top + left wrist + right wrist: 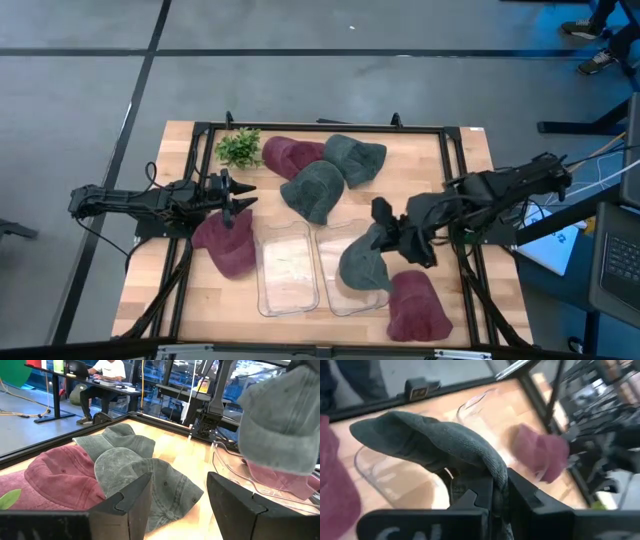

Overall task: Pick & Place hat
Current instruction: Put the bottom right black cap into the right transparent bin

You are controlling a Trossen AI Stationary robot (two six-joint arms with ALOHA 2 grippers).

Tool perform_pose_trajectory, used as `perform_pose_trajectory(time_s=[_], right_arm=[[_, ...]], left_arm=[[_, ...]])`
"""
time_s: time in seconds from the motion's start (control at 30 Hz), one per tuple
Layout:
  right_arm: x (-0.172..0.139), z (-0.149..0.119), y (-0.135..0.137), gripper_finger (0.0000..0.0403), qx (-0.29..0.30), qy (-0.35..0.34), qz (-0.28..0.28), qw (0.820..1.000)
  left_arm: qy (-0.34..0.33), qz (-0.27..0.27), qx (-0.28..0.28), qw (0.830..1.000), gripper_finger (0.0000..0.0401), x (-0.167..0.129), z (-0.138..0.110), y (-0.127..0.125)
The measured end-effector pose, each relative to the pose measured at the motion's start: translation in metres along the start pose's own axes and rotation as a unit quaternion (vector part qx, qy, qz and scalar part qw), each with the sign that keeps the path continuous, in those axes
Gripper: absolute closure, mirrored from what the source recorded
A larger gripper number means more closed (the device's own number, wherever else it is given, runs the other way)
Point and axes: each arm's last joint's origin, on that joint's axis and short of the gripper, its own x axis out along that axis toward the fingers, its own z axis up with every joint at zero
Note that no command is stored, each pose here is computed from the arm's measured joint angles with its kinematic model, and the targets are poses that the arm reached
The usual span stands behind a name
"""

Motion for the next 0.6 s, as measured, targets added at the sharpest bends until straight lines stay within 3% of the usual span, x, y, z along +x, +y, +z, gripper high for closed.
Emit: perform_pose_trajectory(time_s=[0.23, 0.37, 0.6], right_arm=[[0.027, -0.004, 0.007, 0.0369, -0.043, -0.023, 0.068, 0.996], [0.038, -0.008, 0.010, 0.0369, -0.081, -0.030, 0.063, 0.994], [0.056, -0.022, 0.016, 0.0368, -0.091, -0.019, 0.052, 0.994]], left_arm=[[0.000, 0.000, 0.000, 1.000, 0.0216, 0.000, 0.000, 0.000], [0.000, 0.000, 0.000, 1.000, 0.0216, 0.000, 0.000, 0.000], [0.000, 0.000, 0.000, 1.000, 0.0216, 0.000, 0.000, 0.000]])
